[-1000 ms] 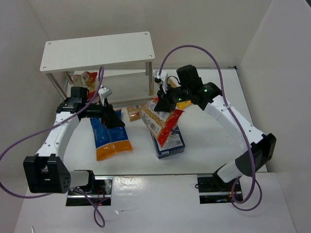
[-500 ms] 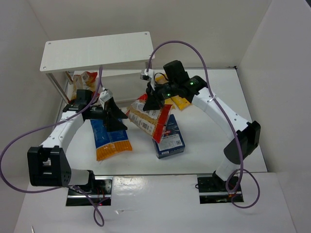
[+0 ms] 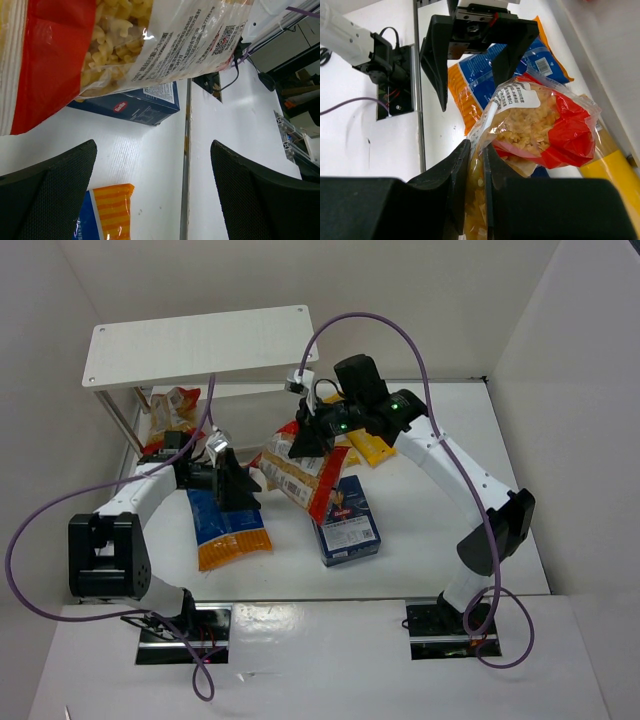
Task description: Place and organize the pasta boxes and bags onto the shelf
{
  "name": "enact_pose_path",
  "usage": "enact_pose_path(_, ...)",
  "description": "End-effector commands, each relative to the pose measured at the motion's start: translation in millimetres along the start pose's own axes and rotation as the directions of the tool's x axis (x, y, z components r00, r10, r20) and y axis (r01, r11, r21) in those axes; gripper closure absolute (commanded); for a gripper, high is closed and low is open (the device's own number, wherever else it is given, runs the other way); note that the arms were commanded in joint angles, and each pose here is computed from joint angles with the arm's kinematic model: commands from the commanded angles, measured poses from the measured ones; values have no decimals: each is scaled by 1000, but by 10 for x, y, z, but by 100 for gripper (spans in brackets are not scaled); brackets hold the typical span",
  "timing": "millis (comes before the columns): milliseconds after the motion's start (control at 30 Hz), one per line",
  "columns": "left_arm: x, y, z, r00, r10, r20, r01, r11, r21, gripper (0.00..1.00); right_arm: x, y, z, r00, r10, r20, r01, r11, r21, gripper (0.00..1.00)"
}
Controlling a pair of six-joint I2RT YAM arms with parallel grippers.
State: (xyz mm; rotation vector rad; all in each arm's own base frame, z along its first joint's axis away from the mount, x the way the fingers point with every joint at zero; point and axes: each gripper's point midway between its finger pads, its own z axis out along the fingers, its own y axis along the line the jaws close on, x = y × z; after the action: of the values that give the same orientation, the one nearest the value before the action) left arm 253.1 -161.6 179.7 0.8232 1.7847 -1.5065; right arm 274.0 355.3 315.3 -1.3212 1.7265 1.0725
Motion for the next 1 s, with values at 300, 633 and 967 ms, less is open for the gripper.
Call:
enact_pose_path(300, -174, -30, -6, 997, -77, 19, 77, 997, 6, 0, -747, -76, -199, 979, -73, 191, 48, 990, 129, 100)
enact_pose_path(633, -266, -185, -144, 993, 114, 17, -109, 980, -164, 0, -649, 208, -169, 980, -73, 186, 80, 996, -30, 100)
enact_pose_path(967, -410, -225, -387, 906, 413, -87, -420, 862, -283, 0, -340, 833, -221, 976, -152, 156, 185, 957, -222, 100)
